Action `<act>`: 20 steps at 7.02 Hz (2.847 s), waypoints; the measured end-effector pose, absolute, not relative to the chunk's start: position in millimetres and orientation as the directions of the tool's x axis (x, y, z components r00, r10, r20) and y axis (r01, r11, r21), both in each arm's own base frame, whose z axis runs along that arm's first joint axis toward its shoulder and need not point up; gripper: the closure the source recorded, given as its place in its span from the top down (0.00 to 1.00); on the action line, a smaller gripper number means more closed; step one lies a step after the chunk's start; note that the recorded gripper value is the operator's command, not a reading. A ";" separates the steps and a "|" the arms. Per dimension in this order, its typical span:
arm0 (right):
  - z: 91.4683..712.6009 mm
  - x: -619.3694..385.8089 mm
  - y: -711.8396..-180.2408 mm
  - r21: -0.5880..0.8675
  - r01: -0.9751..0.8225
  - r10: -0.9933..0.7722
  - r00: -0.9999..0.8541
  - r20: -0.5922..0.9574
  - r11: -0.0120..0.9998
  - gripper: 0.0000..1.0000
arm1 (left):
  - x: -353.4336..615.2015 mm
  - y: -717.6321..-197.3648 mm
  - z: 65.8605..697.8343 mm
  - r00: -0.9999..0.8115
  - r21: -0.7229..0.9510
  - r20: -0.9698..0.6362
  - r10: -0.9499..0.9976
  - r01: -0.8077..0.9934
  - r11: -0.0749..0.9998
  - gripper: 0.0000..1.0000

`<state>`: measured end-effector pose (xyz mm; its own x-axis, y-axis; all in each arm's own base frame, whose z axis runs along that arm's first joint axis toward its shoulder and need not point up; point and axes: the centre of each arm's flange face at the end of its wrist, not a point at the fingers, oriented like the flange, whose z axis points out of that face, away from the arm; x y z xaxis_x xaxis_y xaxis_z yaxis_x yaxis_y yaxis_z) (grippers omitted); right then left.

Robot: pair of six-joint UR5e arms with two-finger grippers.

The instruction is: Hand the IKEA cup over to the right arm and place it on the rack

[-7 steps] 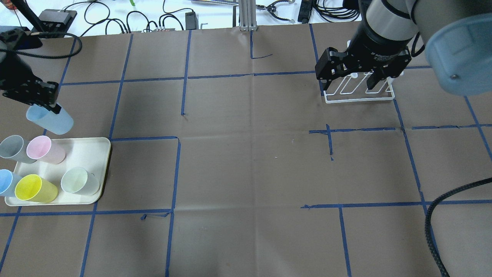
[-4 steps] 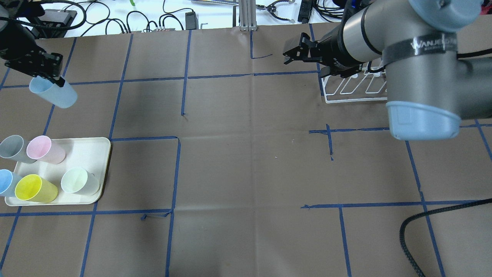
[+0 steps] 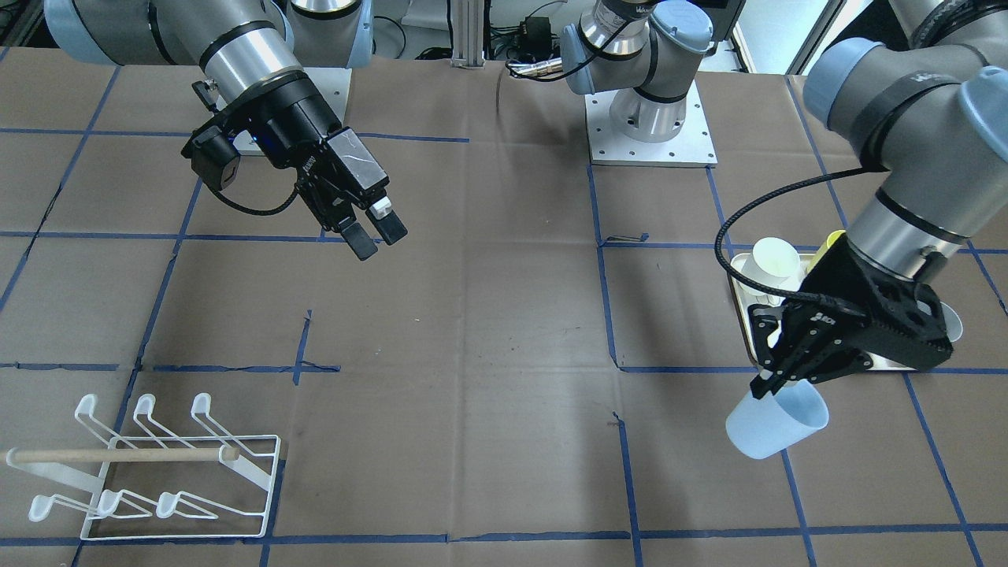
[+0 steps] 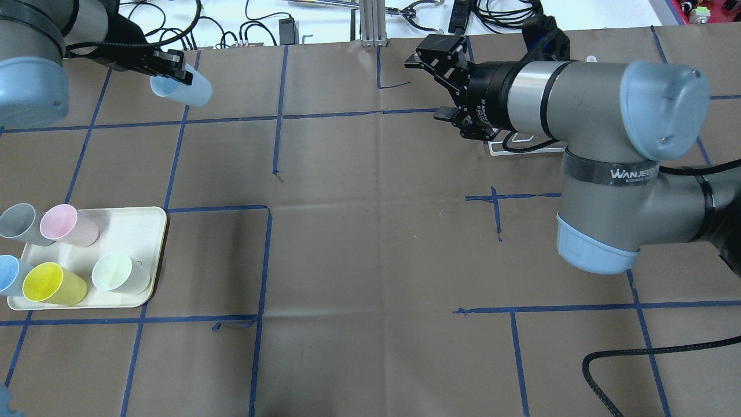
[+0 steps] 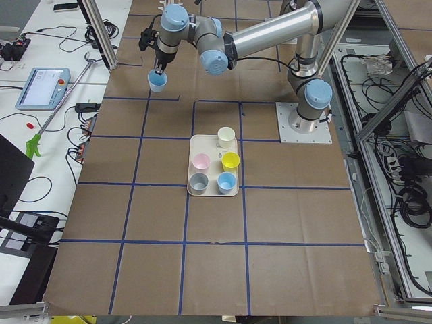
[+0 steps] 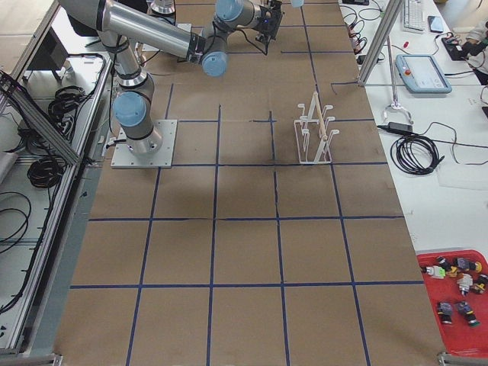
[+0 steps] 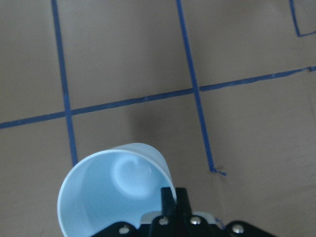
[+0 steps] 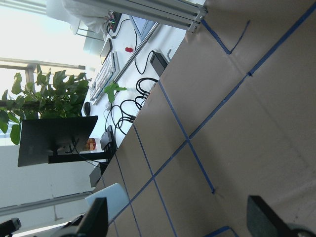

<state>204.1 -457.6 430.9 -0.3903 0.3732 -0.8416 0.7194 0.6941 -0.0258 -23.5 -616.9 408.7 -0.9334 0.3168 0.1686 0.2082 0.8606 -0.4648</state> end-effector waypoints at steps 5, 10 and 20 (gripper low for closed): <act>418.0 206.4 -464.4 0.177 0.807 0.451 -0.121 -0.884 0.563 1.00 | -145.5 -562.7 341.9 -0.789 -0.806 0.138 0.599 0.262 0.531 0.00; 387.7 211.0 -479.4 0.230 0.785 0.504 -0.118 -0.856 0.575 1.00 | -221.1 -504.2 305.7 -0.762 -0.914 0.209 0.613 0.070 0.399 0.00; 318.3 215.0 -520.1 0.284 0.708 0.537 -0.158 -0.829 0.647 1.00 | -236.0 -478.1 280.5 -0.675 -0.908 0.282 0.682 0.042 0.418 0.00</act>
<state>215.0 -520.1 318.3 -0.1582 0.5366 -0.8289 0.7075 0.6471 0.2839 -236.0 -478.1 280.5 -0.6751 0.6816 0.2822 0.0422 0.4176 -0.9077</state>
